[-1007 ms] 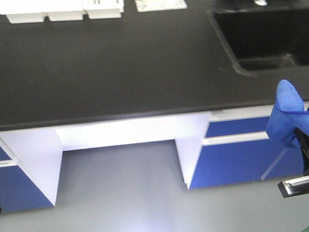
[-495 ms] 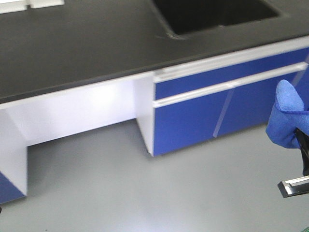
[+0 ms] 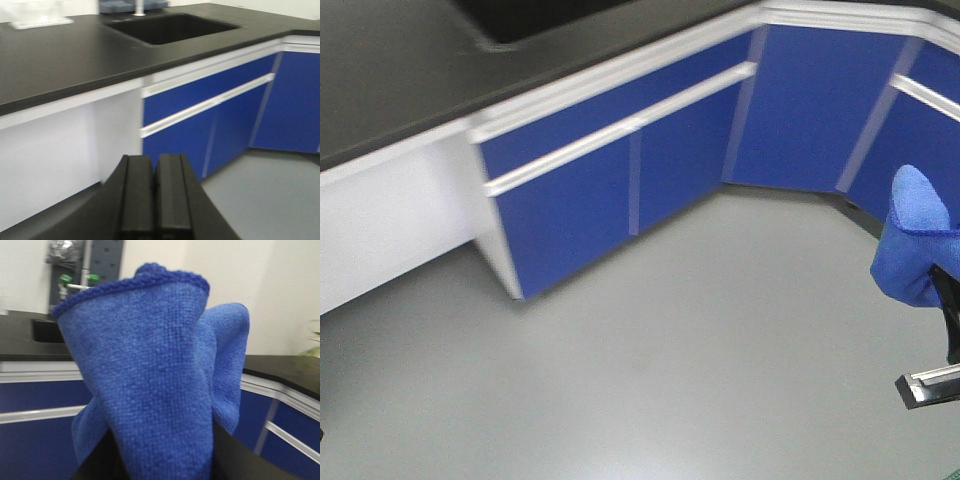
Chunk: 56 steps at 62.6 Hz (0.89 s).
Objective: Wipe right workspace with blue cloth
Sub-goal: 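Drive the base to the other black bench holding the cloth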
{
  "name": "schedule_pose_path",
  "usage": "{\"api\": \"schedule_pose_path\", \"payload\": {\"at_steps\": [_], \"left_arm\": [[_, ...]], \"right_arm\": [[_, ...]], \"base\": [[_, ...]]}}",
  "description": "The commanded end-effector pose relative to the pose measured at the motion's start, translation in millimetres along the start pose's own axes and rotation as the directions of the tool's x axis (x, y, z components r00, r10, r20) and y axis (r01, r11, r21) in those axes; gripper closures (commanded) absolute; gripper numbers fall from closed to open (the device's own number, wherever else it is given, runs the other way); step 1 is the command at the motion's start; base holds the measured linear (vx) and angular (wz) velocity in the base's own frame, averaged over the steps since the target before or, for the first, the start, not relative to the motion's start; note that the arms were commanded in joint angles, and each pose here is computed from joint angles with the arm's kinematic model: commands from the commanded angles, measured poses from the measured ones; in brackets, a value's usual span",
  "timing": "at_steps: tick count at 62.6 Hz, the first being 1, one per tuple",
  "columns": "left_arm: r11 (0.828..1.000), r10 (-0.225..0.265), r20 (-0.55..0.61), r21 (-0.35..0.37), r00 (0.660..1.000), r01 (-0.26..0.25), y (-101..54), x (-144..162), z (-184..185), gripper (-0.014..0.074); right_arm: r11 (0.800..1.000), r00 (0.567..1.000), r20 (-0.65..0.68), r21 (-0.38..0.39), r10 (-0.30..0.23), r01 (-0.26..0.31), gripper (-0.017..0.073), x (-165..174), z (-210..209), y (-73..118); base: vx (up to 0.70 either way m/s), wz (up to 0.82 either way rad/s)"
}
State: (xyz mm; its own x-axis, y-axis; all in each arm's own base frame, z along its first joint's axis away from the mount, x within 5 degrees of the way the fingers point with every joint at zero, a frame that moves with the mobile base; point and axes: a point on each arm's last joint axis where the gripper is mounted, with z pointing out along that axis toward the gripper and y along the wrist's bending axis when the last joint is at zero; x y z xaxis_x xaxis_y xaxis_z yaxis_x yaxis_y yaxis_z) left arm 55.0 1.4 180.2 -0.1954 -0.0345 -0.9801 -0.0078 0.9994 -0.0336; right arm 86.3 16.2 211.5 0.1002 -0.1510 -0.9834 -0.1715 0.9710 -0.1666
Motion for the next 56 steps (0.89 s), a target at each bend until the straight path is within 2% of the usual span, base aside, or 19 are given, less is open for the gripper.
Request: {"api": "schedule_pose_path", "payload": {"at_steps": [1,31,56], "left_arm": [[1.0,-0.007,0.07,0.019,0.998,0.006,-1.3,1.6,1.4,0.0599],[1.0,-0.007,0.07,0.019,0.998,0.006,-1.3,1.6,1.4,0.0599],[1.0,-0.007,0.07,0.019,0.998,0.006,-1.3,1.6,1.4,0.0599]], "right_arm": [[1.0,0.998,0.059,0.012,-0.013,0.013,0.0562,-0.7,-1.2,-0.3],[1.0,0.998,0.059,0.012,-0.013,0.013,0.0562,-0.7,-1.2,-0.3],[1.0,0.998,0.059,0.012,-0.013,0.013,0.0562,-0.7,-1.2,-0.3]], "base": [[-0.19,-0.74],[-0.17,-0.75],[-0.15,-0.57]]}}
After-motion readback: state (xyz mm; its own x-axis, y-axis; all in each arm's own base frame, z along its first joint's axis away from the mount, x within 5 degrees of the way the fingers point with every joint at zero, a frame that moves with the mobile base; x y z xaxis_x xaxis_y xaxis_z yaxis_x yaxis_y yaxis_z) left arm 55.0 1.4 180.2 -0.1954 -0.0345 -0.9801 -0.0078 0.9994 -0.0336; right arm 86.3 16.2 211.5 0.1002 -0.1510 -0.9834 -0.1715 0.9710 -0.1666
